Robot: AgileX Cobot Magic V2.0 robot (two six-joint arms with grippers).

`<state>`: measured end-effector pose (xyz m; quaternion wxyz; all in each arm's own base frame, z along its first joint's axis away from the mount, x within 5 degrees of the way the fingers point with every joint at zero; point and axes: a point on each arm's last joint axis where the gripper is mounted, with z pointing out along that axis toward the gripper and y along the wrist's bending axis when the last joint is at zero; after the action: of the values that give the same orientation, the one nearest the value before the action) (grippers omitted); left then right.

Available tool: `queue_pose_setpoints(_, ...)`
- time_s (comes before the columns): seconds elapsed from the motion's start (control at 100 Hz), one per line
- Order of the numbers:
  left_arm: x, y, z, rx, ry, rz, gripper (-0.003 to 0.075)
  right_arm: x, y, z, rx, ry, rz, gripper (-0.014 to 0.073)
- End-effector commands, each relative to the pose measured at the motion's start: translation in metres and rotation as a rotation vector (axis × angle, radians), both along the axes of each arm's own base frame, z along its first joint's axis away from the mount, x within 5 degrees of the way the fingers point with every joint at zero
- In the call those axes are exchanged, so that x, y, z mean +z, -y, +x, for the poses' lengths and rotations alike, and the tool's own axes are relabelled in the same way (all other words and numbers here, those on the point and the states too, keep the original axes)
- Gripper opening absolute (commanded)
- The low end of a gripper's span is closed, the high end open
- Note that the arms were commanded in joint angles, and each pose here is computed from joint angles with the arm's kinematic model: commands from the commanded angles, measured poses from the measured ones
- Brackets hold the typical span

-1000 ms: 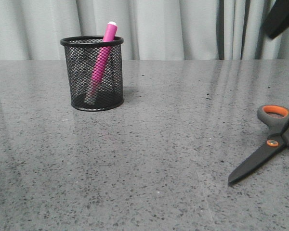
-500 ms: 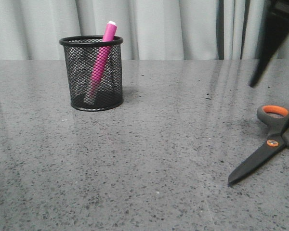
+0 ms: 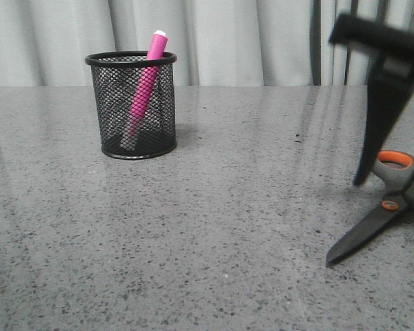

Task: Put pen and scissors into bin
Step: 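Lower the right gripper onto the scissors near the blade pivot, then grasp the scissors with the right gripper and lift them upright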

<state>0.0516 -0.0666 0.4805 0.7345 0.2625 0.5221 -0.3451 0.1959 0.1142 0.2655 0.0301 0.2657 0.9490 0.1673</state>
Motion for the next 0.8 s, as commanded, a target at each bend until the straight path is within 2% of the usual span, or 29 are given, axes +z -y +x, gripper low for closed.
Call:
queue_pose_setpoints(0.0, 0.011, -0.005, -0.002, 0.014, 0.018, -0.06, 0.0428, 0.003, 0.0, 0.005, -0.016, 0.03, -0.005, 0.0412)
queue_pose_setpoints(0.24, 0.011, -0.007, -0.007, -0.007, 0.02, -0.057, 0.0428, 0.0, 0.003, 0.016, -0.121, 0.094, -0.038, 0.0411)
queue_pose_setpoints(0.45, 0.01, -0.006, -0.008, -0.015, 0.017, -0.052, 0.0428, -0.02, -0.001, 0.024, -0.116, 0.012, -0.086, 0.0411)
queue_pose_setpoints(0.7, 0.009, -0.005, -0.009, -0.026, 0.013, -0.042, 0.0428, -0.036, -0.005, 0.034, -0.116, -0.021, -0.11, 0.0409)
queue_pose_setpoints(0.79, 0.009, -0.005, -0.009, -0.026, 0.013, -0.042, 0.0428, -0.045, -0.005, 0.035, -0.105, -0.064, -0.143, 0.0351)
